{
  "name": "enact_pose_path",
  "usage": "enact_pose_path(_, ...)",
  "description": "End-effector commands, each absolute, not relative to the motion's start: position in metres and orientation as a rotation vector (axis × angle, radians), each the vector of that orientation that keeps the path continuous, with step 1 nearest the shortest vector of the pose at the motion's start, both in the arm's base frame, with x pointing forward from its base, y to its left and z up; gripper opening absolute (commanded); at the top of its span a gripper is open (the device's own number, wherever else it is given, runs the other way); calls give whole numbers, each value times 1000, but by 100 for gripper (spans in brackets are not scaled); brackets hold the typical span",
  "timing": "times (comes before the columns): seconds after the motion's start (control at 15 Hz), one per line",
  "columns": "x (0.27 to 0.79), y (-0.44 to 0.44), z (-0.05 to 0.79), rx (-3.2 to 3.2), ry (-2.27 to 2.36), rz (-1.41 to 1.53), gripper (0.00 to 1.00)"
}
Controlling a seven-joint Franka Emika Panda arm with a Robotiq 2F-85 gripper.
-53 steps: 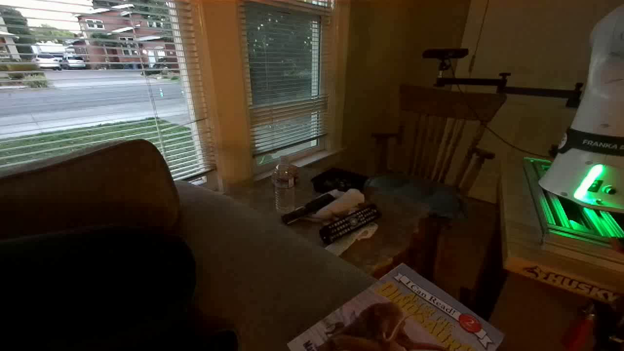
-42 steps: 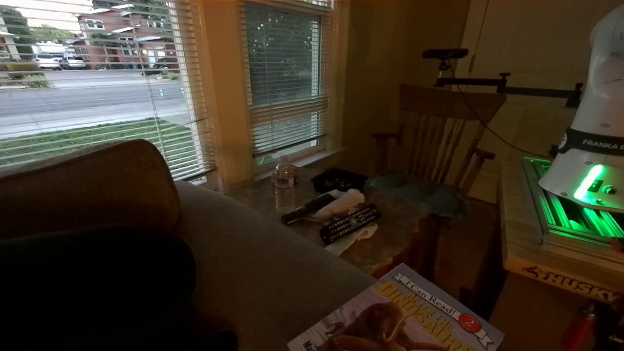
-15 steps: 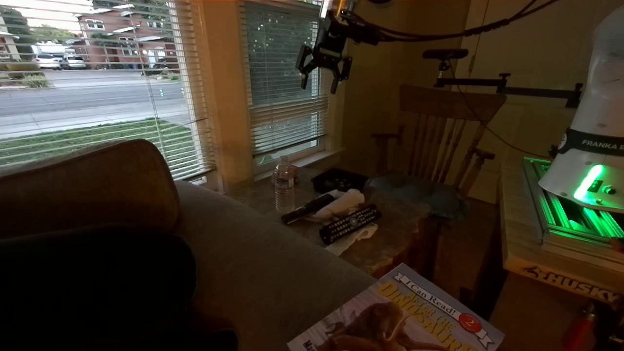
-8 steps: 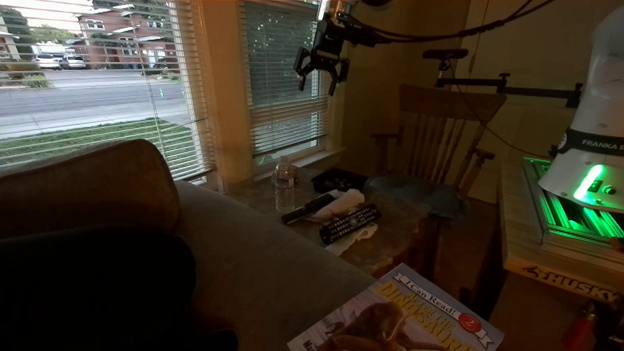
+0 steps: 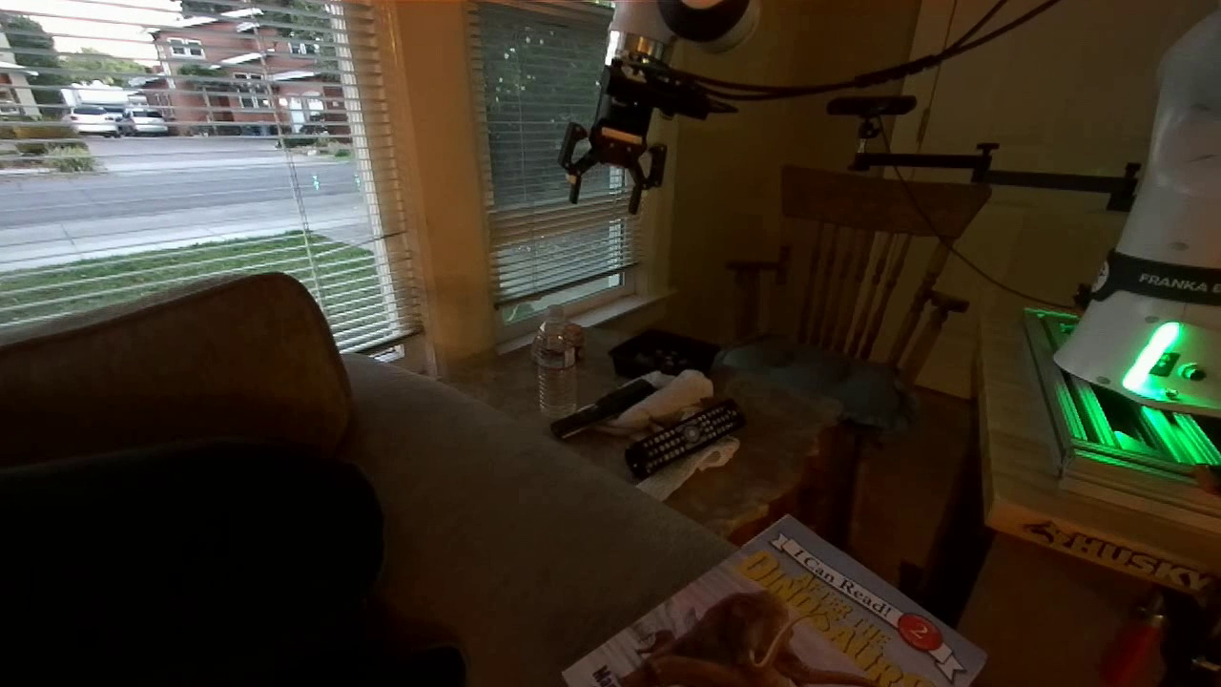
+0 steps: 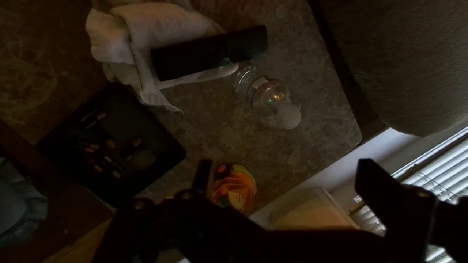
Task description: Bring the empty bottle closer to the black tray
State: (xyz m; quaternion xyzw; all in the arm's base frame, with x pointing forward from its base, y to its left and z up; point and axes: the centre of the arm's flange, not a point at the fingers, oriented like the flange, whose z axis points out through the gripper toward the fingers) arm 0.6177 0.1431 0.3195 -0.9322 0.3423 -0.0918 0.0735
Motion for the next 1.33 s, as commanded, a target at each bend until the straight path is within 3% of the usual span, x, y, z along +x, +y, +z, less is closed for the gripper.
enact_pose_path(0.0, 652, 154, 308, -2765, 1062, -258, 100)
enact_pose_path(1.27, 711, 184, 213, -2900, 1011, -114, 100)
